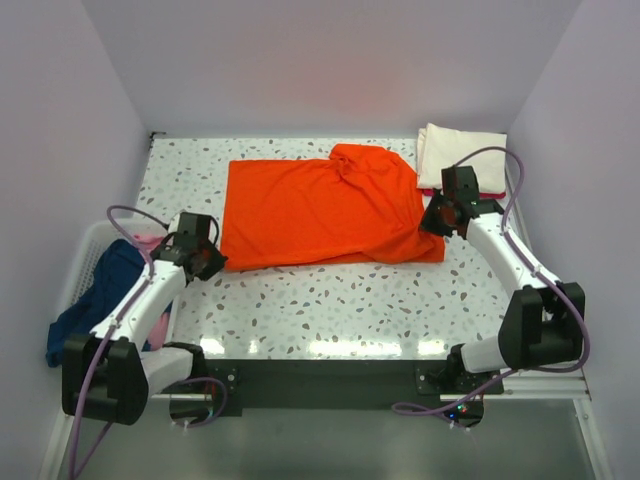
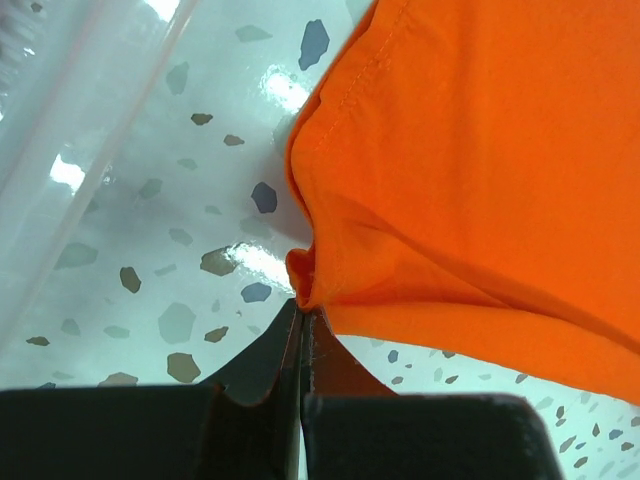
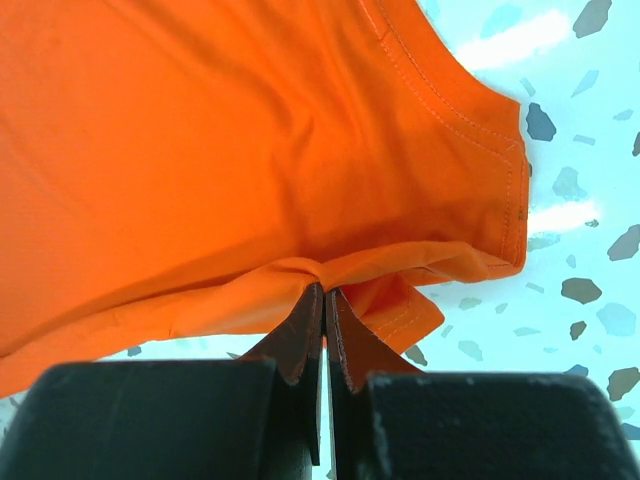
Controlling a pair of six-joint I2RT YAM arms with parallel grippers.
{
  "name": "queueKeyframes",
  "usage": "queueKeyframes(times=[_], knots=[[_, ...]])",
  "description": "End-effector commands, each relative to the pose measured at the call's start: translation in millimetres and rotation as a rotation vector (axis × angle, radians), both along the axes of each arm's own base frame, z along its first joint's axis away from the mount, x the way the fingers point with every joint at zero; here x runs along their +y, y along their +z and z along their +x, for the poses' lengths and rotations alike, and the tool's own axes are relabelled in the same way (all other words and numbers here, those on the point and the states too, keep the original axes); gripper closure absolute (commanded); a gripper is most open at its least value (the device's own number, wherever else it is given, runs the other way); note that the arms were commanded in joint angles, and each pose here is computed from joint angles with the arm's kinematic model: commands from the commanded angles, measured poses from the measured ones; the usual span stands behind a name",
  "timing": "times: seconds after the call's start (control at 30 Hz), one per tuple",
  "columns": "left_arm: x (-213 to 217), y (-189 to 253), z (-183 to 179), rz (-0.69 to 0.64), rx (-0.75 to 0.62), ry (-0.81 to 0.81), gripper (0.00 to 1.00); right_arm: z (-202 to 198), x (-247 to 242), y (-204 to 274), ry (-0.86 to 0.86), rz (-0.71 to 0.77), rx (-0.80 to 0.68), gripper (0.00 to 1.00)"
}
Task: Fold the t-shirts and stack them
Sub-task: Fold the tshirt
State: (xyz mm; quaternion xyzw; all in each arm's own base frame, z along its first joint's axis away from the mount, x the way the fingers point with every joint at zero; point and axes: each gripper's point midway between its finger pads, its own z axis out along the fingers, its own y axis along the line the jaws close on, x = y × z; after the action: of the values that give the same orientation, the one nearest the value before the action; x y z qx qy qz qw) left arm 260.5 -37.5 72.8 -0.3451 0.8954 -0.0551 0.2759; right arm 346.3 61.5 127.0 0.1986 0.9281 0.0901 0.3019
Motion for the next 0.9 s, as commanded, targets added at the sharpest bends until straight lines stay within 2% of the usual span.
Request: queueKeyframes(times=[0.0, 0.17, 0.47, 0.87], knots=[[-3, -1, -1, -0.035, 0.001, 0.021, 1.00, 4, 1, 12, 0.018, 0.004, -0.037, 1.00], [-3, 14, 27, -0.023, -0.040, 0.029, 1.00, 21, 5, 16, 0.017, 0.018, -0.048, 1.00], [1, 9, 75, 0.018, -0.026, 0.043, 1.00, 56, 8, 9, 0.002, 0.029, -0.031, 1.00], [12, -2, 102, 0.028, 0.004, 0.063, 1.00, 74, 5, 0, -0.006, 0.063, -0.012, 1.00]])
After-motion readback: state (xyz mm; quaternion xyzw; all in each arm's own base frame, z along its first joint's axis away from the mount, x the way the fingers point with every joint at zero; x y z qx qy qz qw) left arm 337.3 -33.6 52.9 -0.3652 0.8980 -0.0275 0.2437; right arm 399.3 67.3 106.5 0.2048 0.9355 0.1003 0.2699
